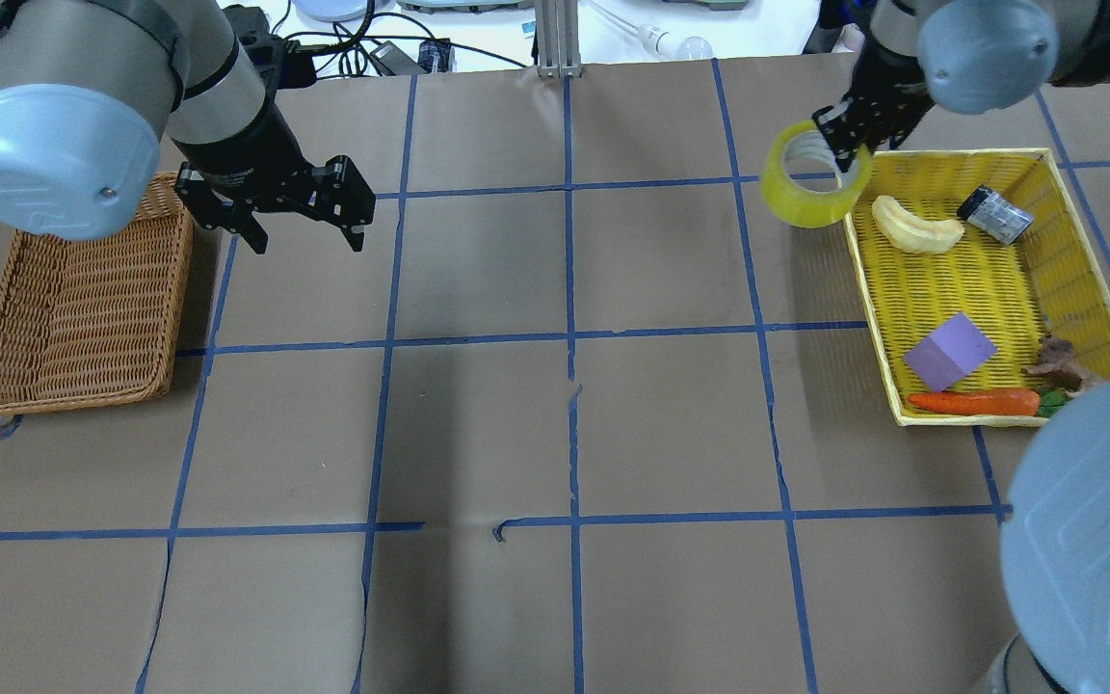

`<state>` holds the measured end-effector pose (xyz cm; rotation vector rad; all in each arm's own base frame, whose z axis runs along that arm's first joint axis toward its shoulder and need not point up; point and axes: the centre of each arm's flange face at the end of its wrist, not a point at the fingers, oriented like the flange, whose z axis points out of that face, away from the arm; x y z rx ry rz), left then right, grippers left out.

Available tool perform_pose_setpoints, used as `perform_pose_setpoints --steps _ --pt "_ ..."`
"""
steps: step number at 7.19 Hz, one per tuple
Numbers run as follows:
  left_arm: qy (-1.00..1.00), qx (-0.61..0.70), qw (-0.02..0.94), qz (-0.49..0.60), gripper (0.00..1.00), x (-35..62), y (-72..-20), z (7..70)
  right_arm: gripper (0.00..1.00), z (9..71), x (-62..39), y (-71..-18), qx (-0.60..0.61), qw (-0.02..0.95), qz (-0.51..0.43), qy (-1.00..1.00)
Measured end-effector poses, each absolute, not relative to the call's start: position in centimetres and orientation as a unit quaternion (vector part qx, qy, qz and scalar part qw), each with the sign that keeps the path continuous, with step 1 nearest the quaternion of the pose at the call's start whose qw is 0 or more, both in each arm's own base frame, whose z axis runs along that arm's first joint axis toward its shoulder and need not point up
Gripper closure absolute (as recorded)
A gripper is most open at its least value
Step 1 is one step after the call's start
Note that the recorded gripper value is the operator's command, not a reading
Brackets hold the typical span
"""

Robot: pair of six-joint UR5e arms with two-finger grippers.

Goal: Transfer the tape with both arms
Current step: 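Lift the tape roll and carry it to the table center with the right gripper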

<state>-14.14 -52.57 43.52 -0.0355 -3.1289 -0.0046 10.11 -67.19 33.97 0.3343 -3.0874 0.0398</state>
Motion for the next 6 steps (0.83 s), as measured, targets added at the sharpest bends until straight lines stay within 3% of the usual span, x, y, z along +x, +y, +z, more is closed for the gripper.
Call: perform_pose_setpoints --steps 5,6 --pt "-1.0 -0.009 0.003 -0.004 0.0 -13.6 -52.8 43.3 1.0 25.3 28.0 -70.9 0.015 -0.026 -0.011 -0.999" --pt "-1.0 -0.009 0.002 -0.004 0.0 -13.5 -52.8 43.2 0.92 23.9 29.8 -70.9 0.01 -0.03 -0.018 -0.999"
